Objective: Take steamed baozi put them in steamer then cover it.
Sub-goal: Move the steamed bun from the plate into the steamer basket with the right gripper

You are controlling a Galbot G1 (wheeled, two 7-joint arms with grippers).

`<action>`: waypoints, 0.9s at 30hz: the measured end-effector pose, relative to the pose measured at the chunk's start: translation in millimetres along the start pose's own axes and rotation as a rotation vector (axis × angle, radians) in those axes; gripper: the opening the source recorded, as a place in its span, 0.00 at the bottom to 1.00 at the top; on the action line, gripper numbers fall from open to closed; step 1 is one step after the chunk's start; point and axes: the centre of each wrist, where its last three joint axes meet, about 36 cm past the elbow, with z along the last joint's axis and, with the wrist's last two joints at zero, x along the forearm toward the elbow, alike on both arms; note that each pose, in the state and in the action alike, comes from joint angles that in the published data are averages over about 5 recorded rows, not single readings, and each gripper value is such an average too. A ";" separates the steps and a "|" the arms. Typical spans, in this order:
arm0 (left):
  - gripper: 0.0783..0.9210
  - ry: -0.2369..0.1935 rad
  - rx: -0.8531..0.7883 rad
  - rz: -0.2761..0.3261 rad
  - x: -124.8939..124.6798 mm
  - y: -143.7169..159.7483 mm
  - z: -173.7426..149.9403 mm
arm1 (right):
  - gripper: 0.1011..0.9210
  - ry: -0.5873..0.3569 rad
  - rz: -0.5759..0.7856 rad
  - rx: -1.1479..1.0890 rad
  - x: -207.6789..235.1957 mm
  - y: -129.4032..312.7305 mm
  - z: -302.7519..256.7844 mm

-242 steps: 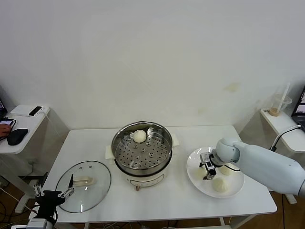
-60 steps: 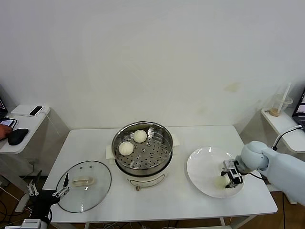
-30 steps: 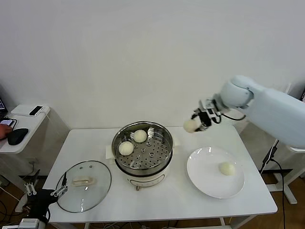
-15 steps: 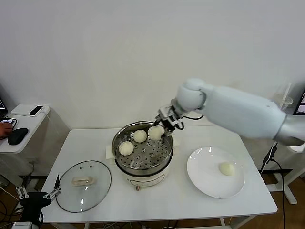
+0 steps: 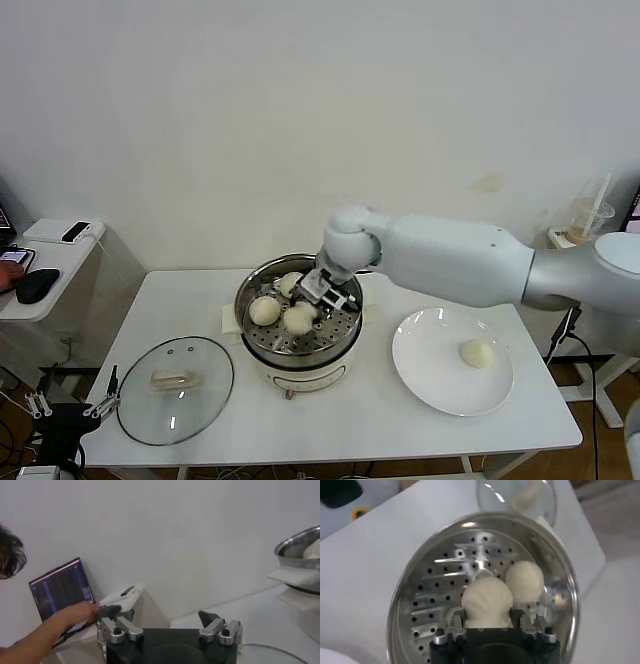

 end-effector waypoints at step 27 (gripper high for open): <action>0.88 -0.013 -0.006 0.000 -3.2 2.0 -2.8 | 0.88 -0.003 0.018 0.102 15.4 -2.2 8.9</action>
